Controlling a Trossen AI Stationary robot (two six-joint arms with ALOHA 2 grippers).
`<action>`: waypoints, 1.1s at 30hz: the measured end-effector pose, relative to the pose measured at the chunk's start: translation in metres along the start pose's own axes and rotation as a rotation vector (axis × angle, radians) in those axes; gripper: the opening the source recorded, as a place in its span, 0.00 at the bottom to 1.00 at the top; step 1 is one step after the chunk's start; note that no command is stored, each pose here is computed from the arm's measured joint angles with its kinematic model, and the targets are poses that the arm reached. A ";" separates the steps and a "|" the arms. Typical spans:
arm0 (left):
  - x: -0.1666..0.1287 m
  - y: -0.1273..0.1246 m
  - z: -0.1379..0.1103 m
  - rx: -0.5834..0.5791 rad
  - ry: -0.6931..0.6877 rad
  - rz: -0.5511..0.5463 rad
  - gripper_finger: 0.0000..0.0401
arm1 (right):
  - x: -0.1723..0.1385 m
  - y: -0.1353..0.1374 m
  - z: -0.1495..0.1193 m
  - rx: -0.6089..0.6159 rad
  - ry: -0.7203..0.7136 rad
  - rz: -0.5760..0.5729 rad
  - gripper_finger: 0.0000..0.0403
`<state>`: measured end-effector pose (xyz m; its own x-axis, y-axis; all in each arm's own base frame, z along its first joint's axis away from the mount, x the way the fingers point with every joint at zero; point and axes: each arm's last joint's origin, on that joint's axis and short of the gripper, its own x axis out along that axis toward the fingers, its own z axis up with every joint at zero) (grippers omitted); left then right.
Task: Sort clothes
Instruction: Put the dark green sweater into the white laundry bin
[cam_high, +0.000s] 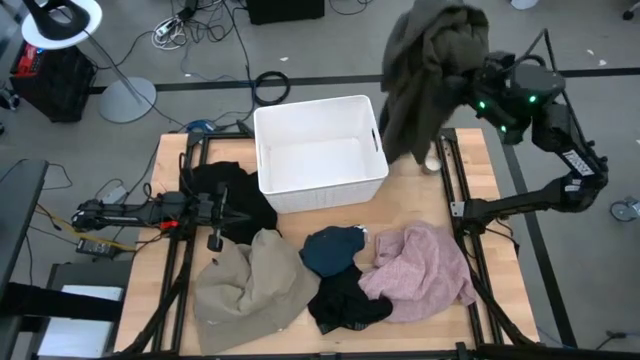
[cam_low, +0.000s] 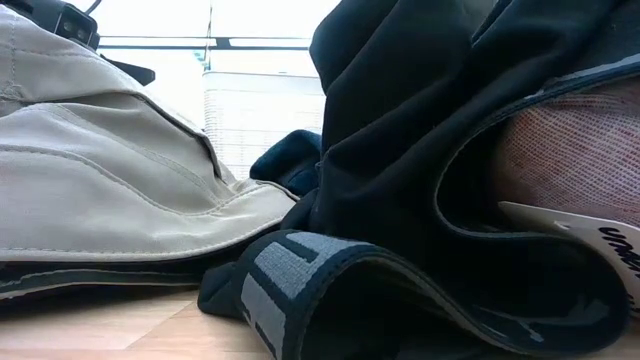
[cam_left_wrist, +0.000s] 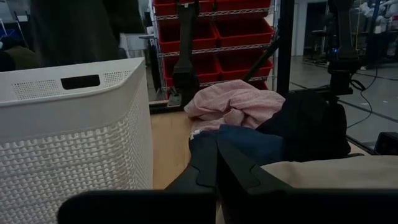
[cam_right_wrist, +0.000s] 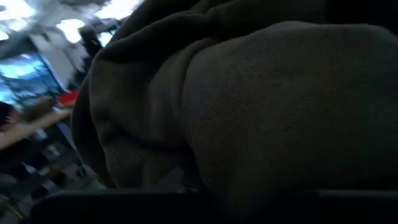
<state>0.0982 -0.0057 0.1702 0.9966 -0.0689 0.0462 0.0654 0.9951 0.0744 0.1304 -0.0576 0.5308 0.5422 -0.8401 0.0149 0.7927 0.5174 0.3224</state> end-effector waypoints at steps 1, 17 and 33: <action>0.000 0.000 0.000 0.000 0.000 0.000 0.01 | 0.002 0.006 0.004 -0.006 -0.024 0.022 0.12; 0.000 0.000 0.000 0.000 0.000 0.000 0.01 | 0.025 0.080 0.049 0.012 -0.308 0.361 0.12; 0.000 0.000 0.000 0.000 0.000 0.000 0.01 | 0.051 0.124 0.059 0.089 -0.427 0.625 0.12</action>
<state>0.0982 -0.0057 0.1701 0.9966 -0.0689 0.0458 0.0654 0.9951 0.0746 0.2403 -0.0462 0.6279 0.7135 -0.3949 0.5787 0.3384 0.9175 0.2088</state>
